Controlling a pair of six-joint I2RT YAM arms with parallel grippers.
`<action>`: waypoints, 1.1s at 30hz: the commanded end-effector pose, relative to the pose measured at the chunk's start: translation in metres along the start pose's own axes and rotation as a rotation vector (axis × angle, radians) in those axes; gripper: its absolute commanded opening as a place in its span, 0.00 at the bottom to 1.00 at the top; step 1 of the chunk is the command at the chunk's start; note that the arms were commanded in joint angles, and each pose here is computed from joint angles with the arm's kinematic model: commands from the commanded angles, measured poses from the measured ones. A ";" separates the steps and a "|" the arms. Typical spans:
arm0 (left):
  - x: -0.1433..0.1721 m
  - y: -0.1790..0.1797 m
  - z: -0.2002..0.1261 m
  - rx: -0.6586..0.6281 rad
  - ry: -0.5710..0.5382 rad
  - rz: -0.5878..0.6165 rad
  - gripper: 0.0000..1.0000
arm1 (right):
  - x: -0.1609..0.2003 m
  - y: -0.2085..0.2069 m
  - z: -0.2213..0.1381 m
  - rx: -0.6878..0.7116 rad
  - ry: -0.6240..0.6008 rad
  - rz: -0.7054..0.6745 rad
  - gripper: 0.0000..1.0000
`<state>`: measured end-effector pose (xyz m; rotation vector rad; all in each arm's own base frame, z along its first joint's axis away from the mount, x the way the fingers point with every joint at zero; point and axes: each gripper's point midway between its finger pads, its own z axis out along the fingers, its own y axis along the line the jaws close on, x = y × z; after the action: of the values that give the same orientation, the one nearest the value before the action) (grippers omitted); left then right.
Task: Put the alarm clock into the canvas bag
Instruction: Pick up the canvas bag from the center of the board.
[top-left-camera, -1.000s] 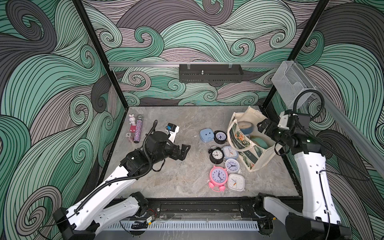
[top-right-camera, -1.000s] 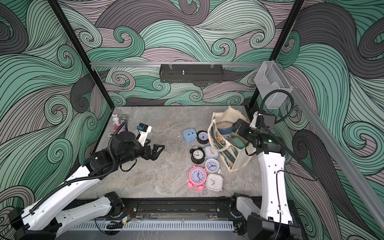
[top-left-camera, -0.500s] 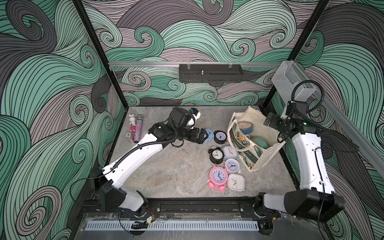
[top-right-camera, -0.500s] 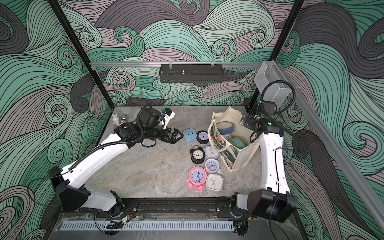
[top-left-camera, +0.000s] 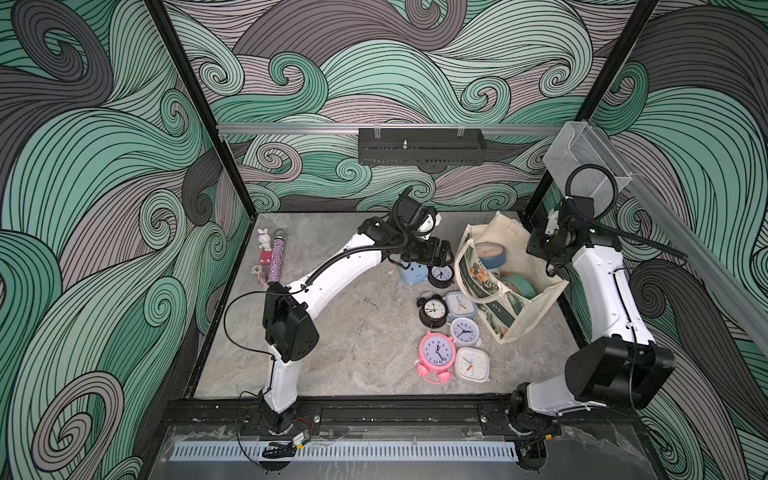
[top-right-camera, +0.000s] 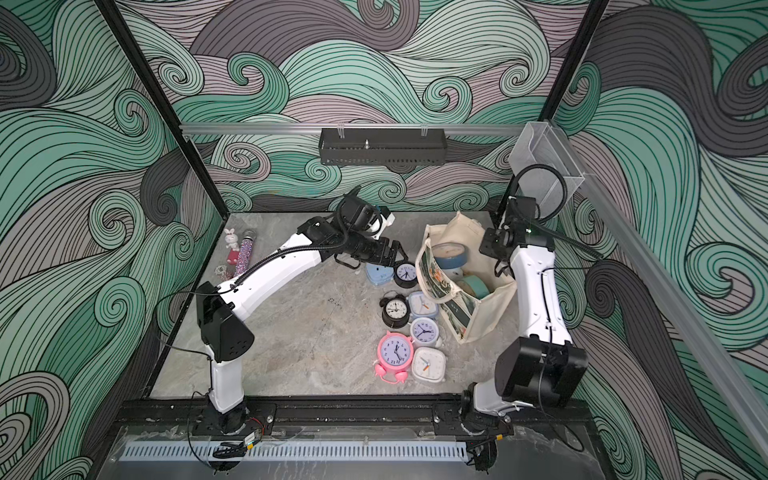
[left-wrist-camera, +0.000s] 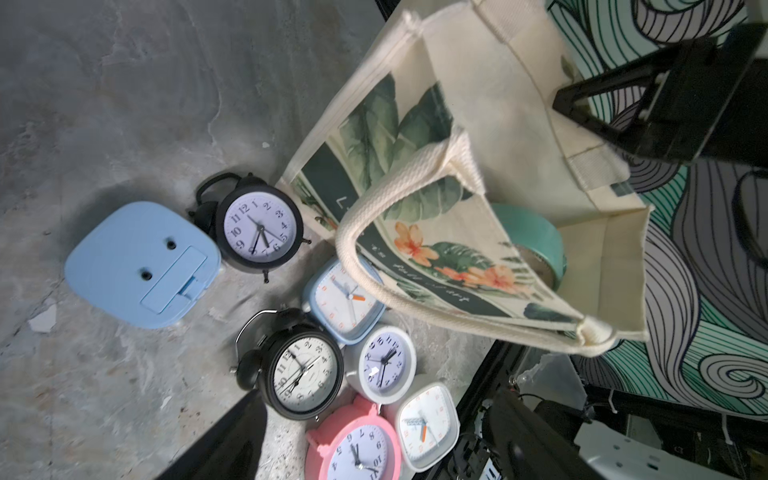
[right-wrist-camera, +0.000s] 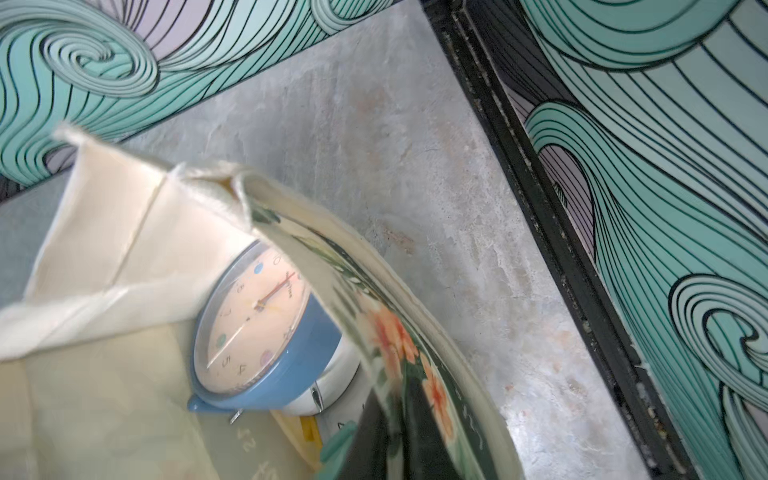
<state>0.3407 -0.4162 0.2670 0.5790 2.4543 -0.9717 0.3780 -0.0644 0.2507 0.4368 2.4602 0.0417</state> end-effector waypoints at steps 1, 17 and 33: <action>-0.008 -0.018 0.005 0.018 -0.002 -0.018 0.91 | 0.003 0.026 -0.019 -0.121 -0.030 0.005 0.00; 0.018 -0.013 0.094 -0.103 0.113 0.014 0.56 | 0.007 0.044 -0.033 -0.203 -0.071 0.032 0.00; -0.089 -0.134 -0.056 0.203 -0.362 0.254 0.00 | -0.063 0.095 -0.187 -0.385 -0.457 -0.030 0.00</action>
<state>0.3434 -0.5027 0.2785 0.6826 2.3385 -0.9919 0.3537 0.0009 0.3543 0.3365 2.2511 0.2863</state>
